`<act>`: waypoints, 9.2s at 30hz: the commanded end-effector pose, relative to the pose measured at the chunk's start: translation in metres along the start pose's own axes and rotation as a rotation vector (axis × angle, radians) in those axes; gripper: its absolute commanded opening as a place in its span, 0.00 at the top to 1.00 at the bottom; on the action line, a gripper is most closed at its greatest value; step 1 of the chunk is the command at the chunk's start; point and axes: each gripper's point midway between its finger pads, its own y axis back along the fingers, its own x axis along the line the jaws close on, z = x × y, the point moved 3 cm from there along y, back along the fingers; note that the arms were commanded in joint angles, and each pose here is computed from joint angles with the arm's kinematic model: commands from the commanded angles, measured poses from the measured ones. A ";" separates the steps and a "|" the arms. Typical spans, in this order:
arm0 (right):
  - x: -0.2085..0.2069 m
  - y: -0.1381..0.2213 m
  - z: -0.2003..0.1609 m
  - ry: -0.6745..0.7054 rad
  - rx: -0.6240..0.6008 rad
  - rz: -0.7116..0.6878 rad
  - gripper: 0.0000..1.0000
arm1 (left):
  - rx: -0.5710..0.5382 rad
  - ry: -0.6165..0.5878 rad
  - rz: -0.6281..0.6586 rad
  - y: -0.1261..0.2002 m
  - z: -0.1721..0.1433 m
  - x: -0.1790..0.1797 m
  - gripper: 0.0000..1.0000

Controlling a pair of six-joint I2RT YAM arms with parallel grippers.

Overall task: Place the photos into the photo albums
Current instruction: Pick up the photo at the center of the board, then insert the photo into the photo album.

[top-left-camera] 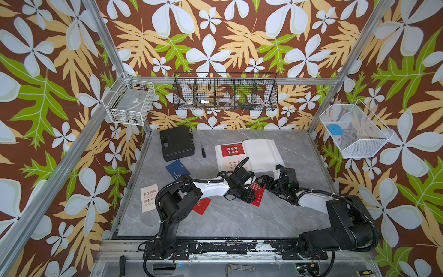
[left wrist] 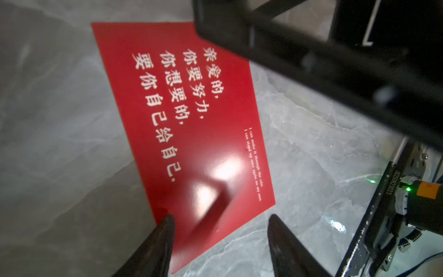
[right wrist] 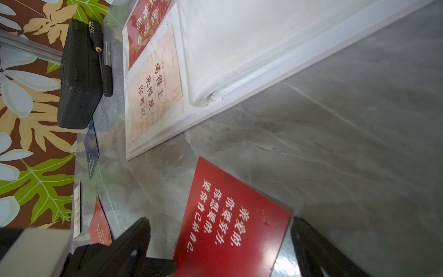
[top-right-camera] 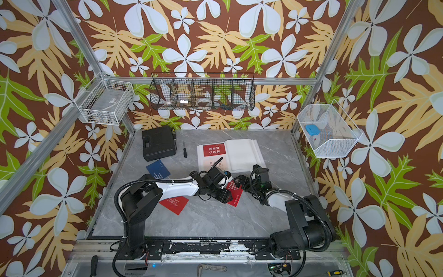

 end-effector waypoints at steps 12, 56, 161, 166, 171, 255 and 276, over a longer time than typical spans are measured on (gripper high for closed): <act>-0.024 -0.008 -0.049 -0.073 0.210 -0.046 0.10 | 0.035 0.004 0.067 -0.004 -0.013 0.015 0.36; -0.017 -0.012 -0.057 -0.041 0.209 0.076 0.95 | -0.009 0.019 0.066 0.014 0.003 0.020 0.33; 0.073 0.046 0.155 0.055 -0.364 -0.208 0.43 | -0.600 0.400 -0.291 0.148 0.158 0.103 1.00; 0.070 -0.004 0.179 0.168 -0.177 -0.301 0.60 | -0.532 0.396 -0.265 0.133 0.149 0.118 1.00; 0.056 -0.065 0.184 0.202 -0.010 -0.315 0.76 | -0.525 0.435 -0.256 0.127 0.143 0.129 1.00; -0.053 -0.097 0.169 0.201 0.241 -0.552 0.83 | -0.270 0.645 -0.359 0.036 0.137 0.162 1.00; -0.042 -0.079 0.190 0.116 0.142 -0.418 0.51 | -0.322 0.648 -0.369 0.027 0.159 0.145 1.00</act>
